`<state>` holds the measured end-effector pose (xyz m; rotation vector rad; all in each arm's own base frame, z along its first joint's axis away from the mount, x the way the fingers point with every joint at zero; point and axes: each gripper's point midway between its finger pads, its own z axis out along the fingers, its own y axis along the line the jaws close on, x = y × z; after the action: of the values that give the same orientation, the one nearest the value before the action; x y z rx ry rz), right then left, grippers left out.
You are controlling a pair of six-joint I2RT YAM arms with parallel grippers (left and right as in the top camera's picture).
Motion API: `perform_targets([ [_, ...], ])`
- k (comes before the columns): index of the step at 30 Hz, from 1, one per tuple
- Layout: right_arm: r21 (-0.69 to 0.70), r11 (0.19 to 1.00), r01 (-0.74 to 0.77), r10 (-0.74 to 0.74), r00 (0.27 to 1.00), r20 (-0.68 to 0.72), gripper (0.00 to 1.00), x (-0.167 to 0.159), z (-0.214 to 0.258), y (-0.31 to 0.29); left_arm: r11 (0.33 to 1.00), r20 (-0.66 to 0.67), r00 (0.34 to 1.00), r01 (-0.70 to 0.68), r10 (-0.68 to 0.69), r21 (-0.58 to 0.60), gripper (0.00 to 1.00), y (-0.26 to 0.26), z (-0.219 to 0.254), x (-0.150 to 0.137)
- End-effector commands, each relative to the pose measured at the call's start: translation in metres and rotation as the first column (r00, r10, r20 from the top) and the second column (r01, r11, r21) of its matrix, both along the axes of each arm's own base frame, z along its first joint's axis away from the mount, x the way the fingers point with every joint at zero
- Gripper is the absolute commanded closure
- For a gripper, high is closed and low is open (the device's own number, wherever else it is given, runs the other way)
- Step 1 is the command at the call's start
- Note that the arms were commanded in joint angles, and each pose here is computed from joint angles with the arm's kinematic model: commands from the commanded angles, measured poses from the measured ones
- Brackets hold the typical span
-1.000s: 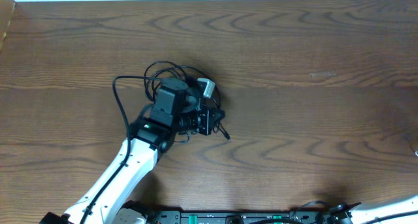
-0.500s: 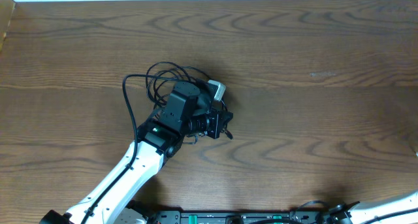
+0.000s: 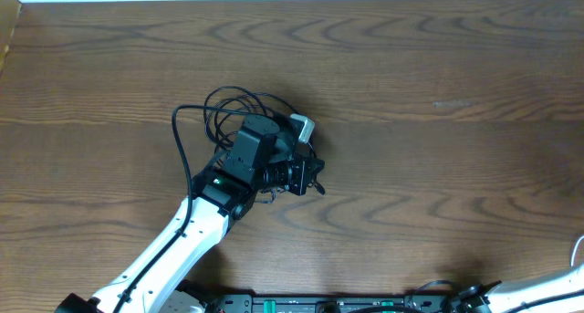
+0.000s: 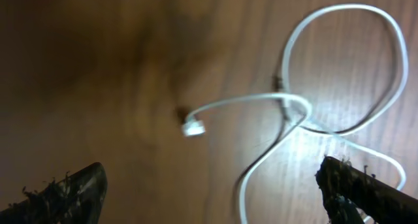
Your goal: Untangle cables
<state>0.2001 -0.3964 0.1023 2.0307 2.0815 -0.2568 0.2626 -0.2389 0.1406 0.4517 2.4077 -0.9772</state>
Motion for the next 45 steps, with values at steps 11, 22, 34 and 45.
perform_targets([
  [11, -0.228, 0.868, -0.441, 0.496, 0.785, 0.372, 0.01, 0.104, 0.131, 0.075, 1.000, 0.032, 0.999, 0.011, -0.011, 0.000, 0.88, -0.001, 0.003, -0.001],
  [22, -0.182, 0.529, -0.829, 0.801, 0.417, 0.429, 0.01, 0.177, 0.128, 0.223, 0.990, 0.134, 0.990, 0.057, -0.039, -0.132, 0.88, -0.019, 0.037, 0.010],
  [34, -0.018, 0.392, -0.920, 0.869, 0.364, 0.336, 0.01, 0.171, 0.103, 0.301, 0.896, 0.229, 0.970, 0.170, -0.079, -0.411, 0.87, -0.047, 0.114, 0.006],
  [45, 0.056, 0.349, -0.936, 0.874, 0.346, 0.340, 0.01, 0.164, 0.058, 0.322, 0.856, 0.284, 0.955, 0.220, -0.090, -0.469, 0.85, -0.058, 0.170, 0.005],
])
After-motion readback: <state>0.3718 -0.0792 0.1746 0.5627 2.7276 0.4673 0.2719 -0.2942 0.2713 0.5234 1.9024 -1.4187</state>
